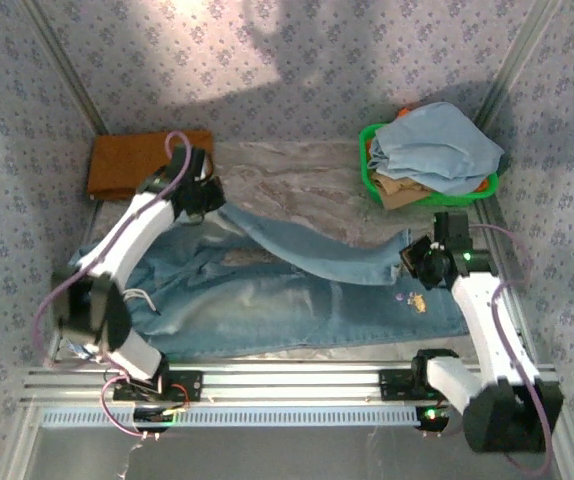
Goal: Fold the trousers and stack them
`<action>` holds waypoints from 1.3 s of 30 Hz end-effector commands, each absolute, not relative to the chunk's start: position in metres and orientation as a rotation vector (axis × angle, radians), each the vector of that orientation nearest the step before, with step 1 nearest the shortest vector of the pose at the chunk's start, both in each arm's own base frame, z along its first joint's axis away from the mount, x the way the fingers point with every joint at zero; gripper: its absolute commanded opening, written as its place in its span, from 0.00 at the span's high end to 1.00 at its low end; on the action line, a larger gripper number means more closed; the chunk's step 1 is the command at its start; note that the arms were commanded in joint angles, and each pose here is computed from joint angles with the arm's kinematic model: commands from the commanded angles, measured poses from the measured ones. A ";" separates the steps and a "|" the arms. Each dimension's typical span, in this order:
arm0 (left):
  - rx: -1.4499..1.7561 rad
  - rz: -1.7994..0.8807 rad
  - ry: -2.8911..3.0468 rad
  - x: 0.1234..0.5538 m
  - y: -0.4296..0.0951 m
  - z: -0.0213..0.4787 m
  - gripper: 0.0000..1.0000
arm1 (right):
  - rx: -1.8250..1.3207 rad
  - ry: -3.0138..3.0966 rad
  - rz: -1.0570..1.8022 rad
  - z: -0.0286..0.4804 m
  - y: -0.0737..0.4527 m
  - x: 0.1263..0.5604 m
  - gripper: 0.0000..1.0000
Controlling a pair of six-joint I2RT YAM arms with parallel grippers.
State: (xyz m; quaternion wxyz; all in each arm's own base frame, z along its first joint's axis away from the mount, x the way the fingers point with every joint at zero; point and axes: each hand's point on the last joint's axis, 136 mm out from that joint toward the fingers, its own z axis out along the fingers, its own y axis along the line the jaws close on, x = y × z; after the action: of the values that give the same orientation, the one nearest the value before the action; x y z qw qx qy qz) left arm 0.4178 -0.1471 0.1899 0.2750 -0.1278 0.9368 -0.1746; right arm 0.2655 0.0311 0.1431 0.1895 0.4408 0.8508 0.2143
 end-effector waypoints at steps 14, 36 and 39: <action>-0.368 -0.786 2.651 0.550 -0.184 0.119 0.28 | 1.063 2.418 0.561 0.183 0.033 0.398 0.47; -0.534 -0.505 2.712 0.365 -0.138 0.057 0.28 | -0.080 2.895 -0.613 0.057 0.070 0.300 0.34; -0.494 -0.417 2.735 0.357 -0.136 0.047 0.37 | -0.070 2.883 -0.668 0.056 0.064 0.308 0.52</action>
State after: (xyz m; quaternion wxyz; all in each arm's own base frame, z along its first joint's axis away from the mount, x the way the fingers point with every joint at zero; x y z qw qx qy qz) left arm 0.3466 -0.1382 0.0431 0.1307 -0.1796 0.9616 -0.1613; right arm 0.3023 0.0793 0.0506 0.0900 -0.0189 0.9801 -0.1759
